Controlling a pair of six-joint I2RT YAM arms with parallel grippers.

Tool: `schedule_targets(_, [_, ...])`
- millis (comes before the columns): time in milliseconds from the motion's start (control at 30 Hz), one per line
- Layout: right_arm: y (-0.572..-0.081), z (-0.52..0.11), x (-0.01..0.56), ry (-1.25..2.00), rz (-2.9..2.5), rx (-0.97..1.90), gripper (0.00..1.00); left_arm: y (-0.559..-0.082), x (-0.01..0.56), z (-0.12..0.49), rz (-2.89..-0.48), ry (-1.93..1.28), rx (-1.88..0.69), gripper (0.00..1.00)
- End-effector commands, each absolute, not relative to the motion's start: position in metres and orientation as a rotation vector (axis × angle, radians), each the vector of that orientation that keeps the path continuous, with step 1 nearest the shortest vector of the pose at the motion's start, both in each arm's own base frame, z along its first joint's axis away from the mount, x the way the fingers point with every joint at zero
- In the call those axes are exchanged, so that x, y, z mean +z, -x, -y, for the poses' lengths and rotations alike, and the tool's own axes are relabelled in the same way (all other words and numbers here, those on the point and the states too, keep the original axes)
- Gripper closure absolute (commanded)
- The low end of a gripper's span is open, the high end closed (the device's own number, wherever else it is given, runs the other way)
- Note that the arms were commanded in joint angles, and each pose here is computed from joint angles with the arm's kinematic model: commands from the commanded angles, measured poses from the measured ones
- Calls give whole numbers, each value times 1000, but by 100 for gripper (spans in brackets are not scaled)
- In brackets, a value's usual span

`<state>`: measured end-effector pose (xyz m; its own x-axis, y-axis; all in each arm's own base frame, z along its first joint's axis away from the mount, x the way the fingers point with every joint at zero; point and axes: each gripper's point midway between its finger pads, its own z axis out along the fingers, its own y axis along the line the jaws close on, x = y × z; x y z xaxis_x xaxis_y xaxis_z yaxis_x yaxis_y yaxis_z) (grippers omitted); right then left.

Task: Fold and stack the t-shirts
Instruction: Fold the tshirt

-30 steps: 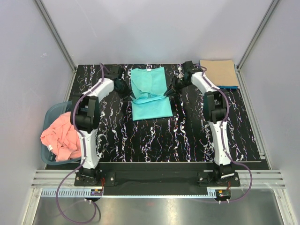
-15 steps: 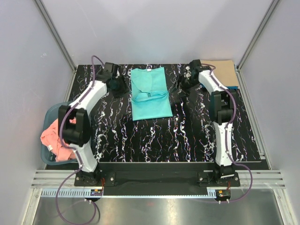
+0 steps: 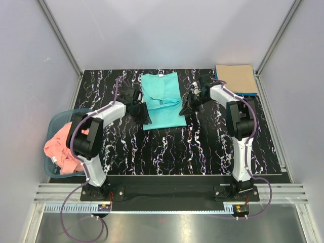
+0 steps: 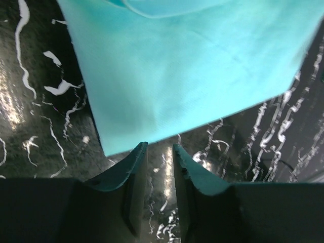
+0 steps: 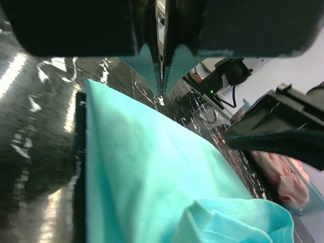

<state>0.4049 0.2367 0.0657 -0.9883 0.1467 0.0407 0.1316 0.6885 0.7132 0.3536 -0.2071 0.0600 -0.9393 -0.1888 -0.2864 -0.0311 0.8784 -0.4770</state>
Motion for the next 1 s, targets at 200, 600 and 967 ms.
schedule_targets(200, [-410, -244, 40, -207, -2883, 1190, 93, -361, 31, 197, -2773, 230, -567, 69])
schedule_targets(600, [-322, -226, 4, -266, -3007, 1121, 95, -265, -2, 204, -2970, 128, -453, 71])
schedule_targets(967, [-216, -194, 29, -184, -3053, 1025, 91, -167, 23, 189, -2971, 45, -501, 70])
